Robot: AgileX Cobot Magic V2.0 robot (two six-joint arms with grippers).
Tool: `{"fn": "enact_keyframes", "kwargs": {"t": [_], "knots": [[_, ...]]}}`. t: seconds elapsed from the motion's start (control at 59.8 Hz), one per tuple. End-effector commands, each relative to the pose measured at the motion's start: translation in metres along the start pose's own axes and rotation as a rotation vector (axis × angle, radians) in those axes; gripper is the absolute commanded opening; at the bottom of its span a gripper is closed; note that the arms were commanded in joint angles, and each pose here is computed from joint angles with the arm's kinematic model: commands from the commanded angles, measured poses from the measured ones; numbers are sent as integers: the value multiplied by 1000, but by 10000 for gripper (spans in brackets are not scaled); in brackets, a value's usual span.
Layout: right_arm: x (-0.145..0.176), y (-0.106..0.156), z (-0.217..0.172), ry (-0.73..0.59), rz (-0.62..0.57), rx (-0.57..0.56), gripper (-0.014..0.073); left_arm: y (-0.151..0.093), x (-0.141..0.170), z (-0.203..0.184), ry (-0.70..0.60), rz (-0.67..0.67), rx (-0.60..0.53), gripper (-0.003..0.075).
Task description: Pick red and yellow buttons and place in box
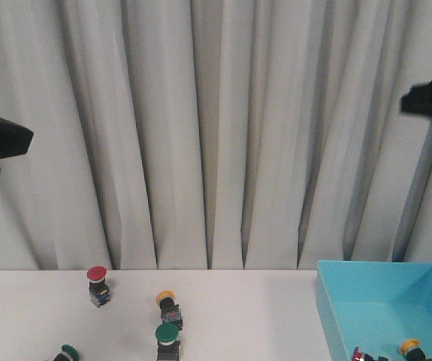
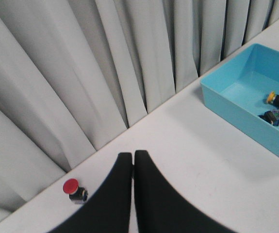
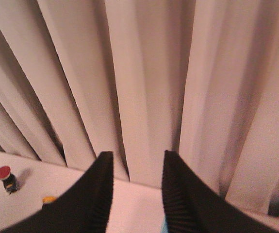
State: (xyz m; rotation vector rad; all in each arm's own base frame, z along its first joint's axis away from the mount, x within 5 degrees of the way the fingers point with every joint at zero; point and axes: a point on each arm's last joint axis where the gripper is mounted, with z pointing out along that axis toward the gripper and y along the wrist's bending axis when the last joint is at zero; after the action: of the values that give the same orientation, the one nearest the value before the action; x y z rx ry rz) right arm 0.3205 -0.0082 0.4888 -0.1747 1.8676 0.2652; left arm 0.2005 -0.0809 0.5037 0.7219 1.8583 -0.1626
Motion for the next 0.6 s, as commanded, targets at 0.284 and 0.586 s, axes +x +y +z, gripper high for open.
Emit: {"fn": "enact_keyframes", "kwargs": {"t": [0.284,0.586], "knots": [[-52,40,-114,-402,-134,72,-5,4,-16,-11,-150,-19,-45,-6],[-53,41,-117,-406,-132,71,-5,4,-16,-11,-149,-19,-46,-6]]}}
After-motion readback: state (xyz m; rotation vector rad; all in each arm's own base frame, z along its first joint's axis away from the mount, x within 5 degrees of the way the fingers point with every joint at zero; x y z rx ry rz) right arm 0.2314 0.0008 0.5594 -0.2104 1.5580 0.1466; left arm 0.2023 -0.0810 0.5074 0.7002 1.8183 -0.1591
